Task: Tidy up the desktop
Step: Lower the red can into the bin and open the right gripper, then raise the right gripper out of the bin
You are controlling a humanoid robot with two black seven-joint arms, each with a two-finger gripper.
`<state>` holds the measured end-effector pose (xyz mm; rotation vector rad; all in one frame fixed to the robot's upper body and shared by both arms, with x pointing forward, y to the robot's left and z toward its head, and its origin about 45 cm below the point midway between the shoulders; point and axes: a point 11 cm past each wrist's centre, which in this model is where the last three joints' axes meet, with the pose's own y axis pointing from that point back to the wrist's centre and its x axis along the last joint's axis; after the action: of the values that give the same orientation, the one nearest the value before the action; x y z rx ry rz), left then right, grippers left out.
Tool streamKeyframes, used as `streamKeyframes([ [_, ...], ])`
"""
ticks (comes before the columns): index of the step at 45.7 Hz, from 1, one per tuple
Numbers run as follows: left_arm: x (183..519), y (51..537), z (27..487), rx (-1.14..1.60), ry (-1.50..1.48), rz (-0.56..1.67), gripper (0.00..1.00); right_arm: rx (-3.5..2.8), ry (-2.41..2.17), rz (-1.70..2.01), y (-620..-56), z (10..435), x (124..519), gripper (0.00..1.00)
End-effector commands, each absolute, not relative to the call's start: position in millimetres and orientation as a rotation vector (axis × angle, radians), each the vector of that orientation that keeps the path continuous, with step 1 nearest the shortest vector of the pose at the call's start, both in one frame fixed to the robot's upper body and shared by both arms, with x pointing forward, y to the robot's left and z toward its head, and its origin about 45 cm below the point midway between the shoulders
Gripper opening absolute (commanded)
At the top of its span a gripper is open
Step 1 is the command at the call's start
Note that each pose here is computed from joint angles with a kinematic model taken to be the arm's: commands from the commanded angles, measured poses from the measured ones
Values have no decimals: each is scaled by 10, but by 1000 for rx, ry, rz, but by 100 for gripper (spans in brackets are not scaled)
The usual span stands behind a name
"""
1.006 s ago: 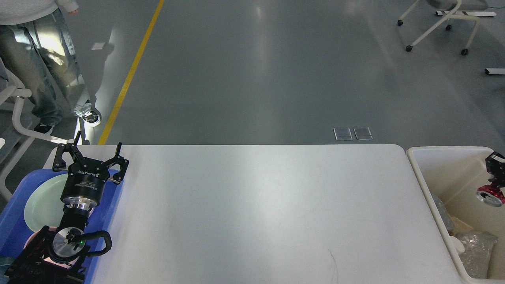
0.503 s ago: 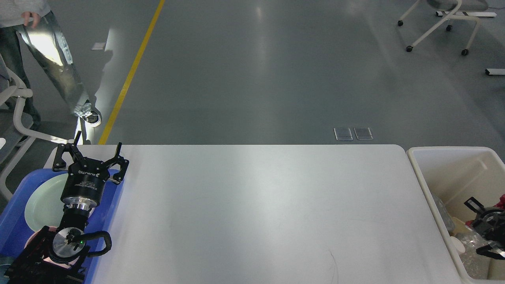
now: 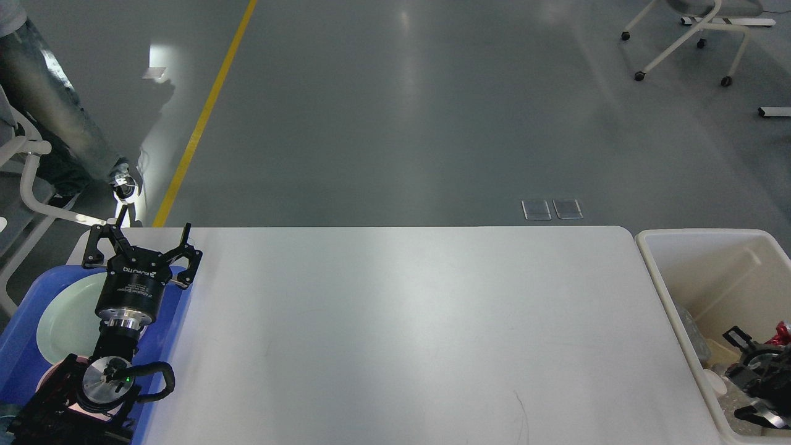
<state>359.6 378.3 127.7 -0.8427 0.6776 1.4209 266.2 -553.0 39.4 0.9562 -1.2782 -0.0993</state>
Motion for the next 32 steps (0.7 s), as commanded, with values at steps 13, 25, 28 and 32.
streamKeyframes([
  [13,3596,3783,1277,-843,678,1421,97,950,-1289,-98,-5536,406,2663,100],
  [25,3596,3783,1277,-843,678,1421,97,955,-1402,-111,-5635,622,2846,100],
  [28,3596,3783,1277,-843,678,1421,97,958,-1481,-130,-5689,735,2929,100],
  [32,3596,3783,1277,-843,678,1421,97,1020,-1694,-184,-5585,975,3295,100],
])
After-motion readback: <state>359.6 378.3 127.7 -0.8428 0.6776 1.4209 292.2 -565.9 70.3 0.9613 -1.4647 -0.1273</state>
